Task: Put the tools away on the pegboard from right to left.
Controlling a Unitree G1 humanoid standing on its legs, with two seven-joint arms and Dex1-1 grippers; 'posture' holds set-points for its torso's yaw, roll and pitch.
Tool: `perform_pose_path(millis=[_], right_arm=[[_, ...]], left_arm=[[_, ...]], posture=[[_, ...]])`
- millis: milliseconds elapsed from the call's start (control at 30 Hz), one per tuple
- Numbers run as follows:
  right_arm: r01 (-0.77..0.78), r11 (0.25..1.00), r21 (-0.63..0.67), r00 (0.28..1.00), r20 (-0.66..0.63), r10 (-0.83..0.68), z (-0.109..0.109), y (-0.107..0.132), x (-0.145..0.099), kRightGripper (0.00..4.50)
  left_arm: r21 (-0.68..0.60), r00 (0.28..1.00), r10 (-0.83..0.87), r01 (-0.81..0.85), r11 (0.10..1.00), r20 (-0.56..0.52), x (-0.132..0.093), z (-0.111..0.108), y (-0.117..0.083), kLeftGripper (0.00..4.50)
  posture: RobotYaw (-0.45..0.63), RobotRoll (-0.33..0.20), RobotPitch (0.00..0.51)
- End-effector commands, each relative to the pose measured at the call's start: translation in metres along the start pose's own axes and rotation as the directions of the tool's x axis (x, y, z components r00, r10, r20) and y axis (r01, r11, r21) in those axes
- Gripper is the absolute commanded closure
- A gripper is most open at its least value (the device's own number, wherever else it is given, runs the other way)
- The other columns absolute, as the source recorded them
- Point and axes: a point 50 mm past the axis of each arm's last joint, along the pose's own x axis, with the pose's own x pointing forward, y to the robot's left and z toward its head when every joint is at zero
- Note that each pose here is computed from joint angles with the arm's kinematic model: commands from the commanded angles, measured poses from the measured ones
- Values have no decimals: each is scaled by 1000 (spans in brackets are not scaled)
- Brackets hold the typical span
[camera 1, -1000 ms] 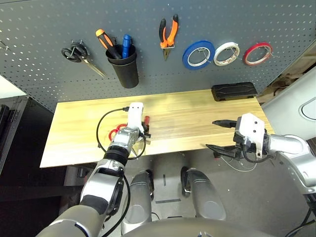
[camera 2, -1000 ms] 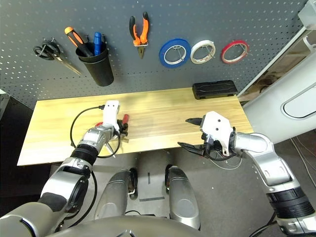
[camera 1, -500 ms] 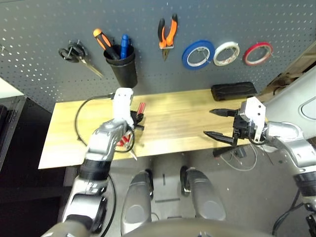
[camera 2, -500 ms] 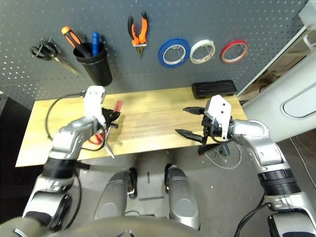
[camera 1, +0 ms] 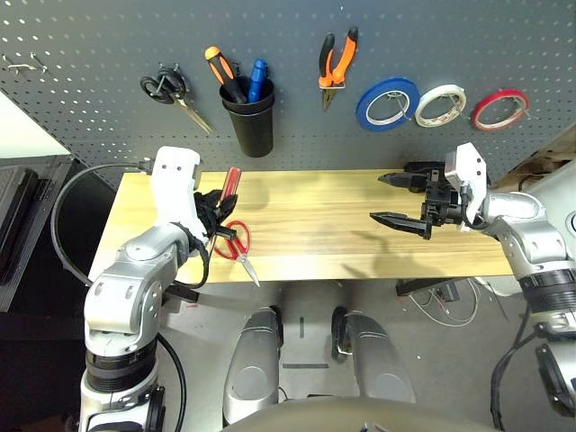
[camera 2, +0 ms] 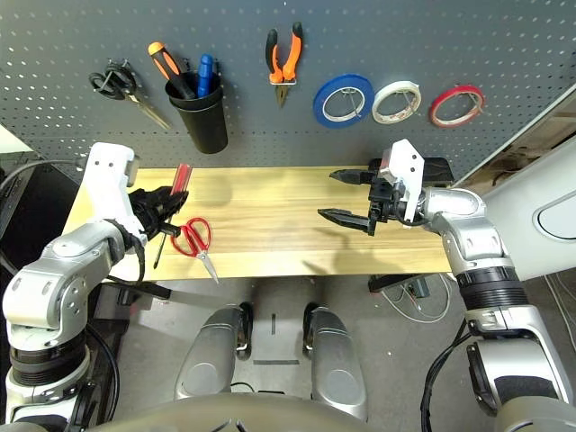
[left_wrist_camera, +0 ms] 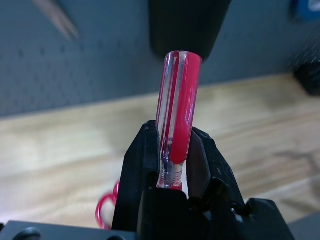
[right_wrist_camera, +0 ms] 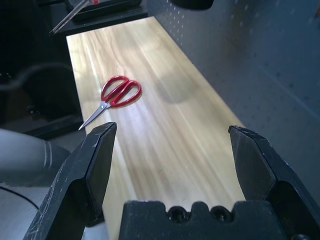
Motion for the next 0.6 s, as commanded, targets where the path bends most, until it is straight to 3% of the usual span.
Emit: perform_pose_path(millis=[33, 133, 300, 600], right_arm=[[2, 1000, 29, 999, 39, -4, 4, -4, -7, 0], [4, 999, 46, 998, 62, -6, 7, -7, -10, 0], [-14, 999, 33, 994, 113, 10, 15, -10, -16, 0], [-17, 1000, 7, 986, 167, 15, 20, -12, -22, 0]], left_arm=[[24, 991, 34, -37, 999, 131, -8, 9, 0, 3633], [12, 974, 62, -67, 998, 220, -10, 18, 4, 3633], [28, 903, 85, -106, 994, 420, -12, 55, 11, 3633], [11, 821, 43, -59, 998, 569, 1, 107, 12, 3633]], posture=[[152, 0, 124], [159, 0, 118], [155, 0, 113], [121, 0, 104]])
